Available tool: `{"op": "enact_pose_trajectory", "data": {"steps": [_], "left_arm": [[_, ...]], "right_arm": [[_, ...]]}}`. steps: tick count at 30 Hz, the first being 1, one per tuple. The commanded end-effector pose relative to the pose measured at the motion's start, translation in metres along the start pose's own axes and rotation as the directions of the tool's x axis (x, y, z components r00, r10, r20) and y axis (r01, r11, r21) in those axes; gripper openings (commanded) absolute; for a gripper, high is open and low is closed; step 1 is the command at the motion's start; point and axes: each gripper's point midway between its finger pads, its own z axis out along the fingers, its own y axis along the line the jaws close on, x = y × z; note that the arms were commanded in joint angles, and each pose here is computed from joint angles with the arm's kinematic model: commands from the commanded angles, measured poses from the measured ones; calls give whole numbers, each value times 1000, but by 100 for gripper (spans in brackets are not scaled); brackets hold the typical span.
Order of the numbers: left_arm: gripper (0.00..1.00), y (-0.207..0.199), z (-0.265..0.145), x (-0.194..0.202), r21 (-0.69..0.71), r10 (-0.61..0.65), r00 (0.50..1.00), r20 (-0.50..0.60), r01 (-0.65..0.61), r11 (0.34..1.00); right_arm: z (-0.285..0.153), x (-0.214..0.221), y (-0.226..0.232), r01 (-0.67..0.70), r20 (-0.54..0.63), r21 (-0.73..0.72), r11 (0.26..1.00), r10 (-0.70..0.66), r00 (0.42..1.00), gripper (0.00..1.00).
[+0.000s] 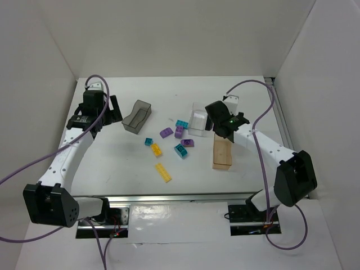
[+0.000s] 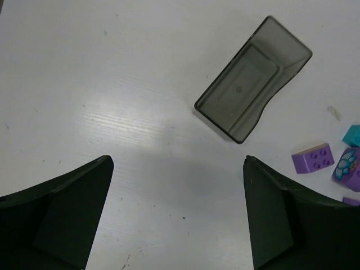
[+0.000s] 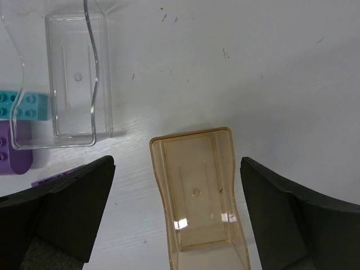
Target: Sort the legos into containers by color
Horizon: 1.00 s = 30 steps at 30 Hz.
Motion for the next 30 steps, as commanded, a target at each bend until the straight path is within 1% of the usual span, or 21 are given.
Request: {"op": "enact_pose_trajectory", "data": {"steps": [1, 3, 5, 6, 8, 10, 11, 12, 13, 15, 17, 18, 19, 20, 21, 22, 23, 25, 26, 27, 30], "left_arm": [[100, -1, -10, -1, 22, 40, 999, -22, -40, 999], [100, -3, -10, 0, 40, 65, 998, -25, -64, 997], [100, -2, -14, 3, 50, 88, 996, -22, -87, 995], [100, -2, -14, 3, 62, 120, 993, -22, -119, 991], [100, 1, -17, 1, 56, 112, 994, -12, -112, 992], [100, 4, -24, -6, 38, 63, 998, 17, -64, 997], [100, 5, -26, -8, 41, 41, 999, 24, -42, 998], [100, -1, -28, -4, 78, 18, 1000, 13, -18, 997], [100, -2, -32, -7, 82, -1, 1000, 24, -1, 997], [100, -11, -38, -3, 142, 1, 1000, 8, -2, 990], [100, -19, -43, -3, 190, 1, 1000, 5, -2, 982], [100, -23, -44, -1, 214, 11, 1000, 0, -11, 977], [100, -23, -42, 2, 212, 4, 1000, -11, -2, 977], [100, -20, -43, 4, 211, 1, 1000, -23, 3, 978], [100, -20, -43, 7, 208, 3, 1000, -31, 3, 978], [100, -20, -44, 3, 211, 1, 1000, -23, 4, 978], [100, -20, -44, 3, 211, 1, 1000, -23, 4, 978], [100, -21, -42, 5, 208, -6, 999, -33, 13, 978], [100, -21, -42, 5, 208, -6, 999, -33, 13, 978], [100, -23, -42, 5, 218, -5, 999, -36, 13, 976], [100, -22, -43, 8, 215, -3, 999, -46, 13, 976]], "right_arm": [[-9, -15, 17, -29, 41, -62, 998, 31, 999, 100], [-15, -22, 25, -27, 59, -122, 992, 34, 998, 100], [-25, -19, 42, 23, 52, -211, 977, -12, 999, 100], [-29, -24, 48, 26, 68, -251, 968, -10, 998, 100], [-36, -19, 62, 54, 58, -297, 953, -38, 998, 100], [-41, -7, 77, 117, 51, -347, 930, -106, 993, 100], [-41, 2, 88, 138, 37, -381, 914, -134, 990, 100], [-49, 11, 102, 189, 48, -423, 886, -186, 981, 100], [-53, 18, 110, 203, 49, -446, 872, -202, 978, 100], [-63, 38, 130, 276, 66, -484, 831, -280, 958, 100], [-69, 52, 144, 312, 87, -518, 796, -315, 945, 100], [-74, 70, 154, 364, 97, -556, 748, -376, 921, 100], [-79, 74, 164, 382, 121, -583, 717, -388, 914, 100], [-78, 87, 171, 404, 118, -599, 691, -423, 898, 99], [-76, 95, 173, 423, 117, -599, 680, -448, 886, 99], [-75, 104, 175, 434, 110, -600, 672, -468, 877, 96], [-70, 104, 178, 447, 114, -589, 673, -478, 871, 95], [-56, 117, 178, 465, 85, -565, 682, -512, 854, 93], [-51, 120, 176, 473, 79, -550, 689, -520, 850, 87], [-47, 123, 179, 477, 72, -546, 689, -529, 846, 85], [-41, 128, 183, 478, 69, -545, 689, -532, 844, 85]]}}
